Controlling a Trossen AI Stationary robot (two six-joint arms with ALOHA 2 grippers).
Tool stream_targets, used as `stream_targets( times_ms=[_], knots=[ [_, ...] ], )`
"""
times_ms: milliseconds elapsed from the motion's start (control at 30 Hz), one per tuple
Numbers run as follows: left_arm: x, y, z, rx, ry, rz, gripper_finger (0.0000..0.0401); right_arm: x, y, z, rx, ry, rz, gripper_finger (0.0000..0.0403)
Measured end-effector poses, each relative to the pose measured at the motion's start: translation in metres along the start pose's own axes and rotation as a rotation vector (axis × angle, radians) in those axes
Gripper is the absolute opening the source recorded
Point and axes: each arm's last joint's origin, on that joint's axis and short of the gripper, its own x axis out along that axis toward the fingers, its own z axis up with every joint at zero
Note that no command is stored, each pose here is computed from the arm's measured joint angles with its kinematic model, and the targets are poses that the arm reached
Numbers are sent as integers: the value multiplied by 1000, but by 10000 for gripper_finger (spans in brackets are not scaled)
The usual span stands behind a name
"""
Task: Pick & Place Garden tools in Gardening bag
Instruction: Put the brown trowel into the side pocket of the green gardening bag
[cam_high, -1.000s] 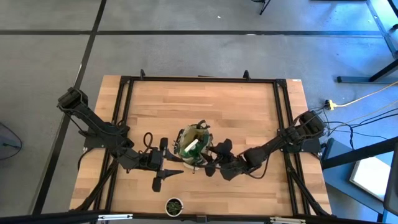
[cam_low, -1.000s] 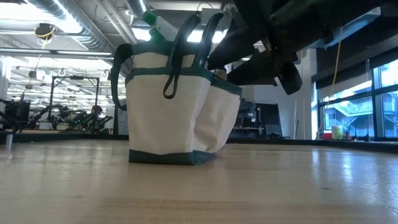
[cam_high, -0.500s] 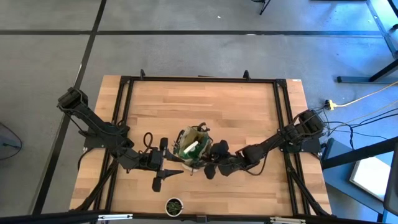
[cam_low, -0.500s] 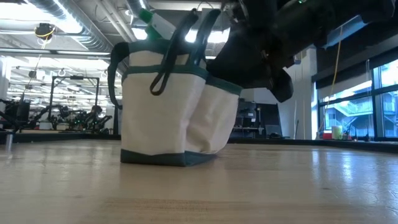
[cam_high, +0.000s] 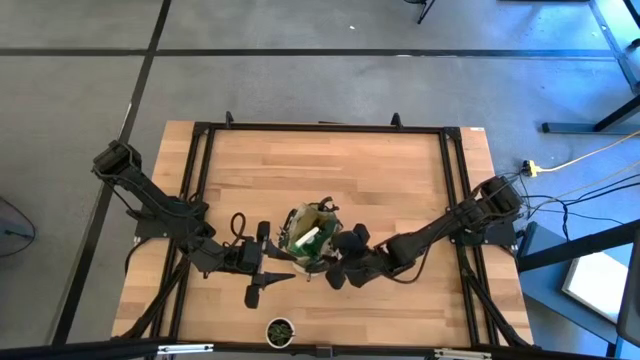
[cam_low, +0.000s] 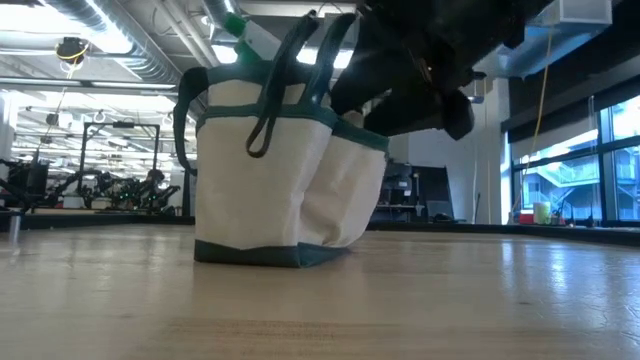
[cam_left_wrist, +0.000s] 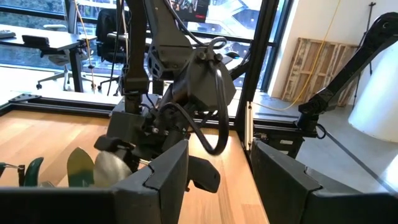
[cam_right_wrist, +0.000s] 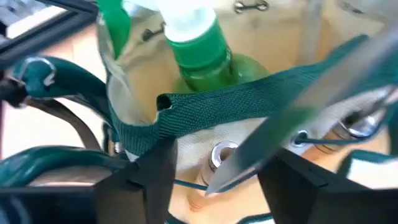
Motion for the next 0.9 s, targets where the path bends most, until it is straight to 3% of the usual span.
stream_targets(
  times_ms=[233,900],
  knots=[
    [0,0,0,0,0,0,171,-7,4,-3,-12,26,-30,251],
    [0,0,0,0,0,0,171,-13,12,0,-45,102,13,250]
  ],
)
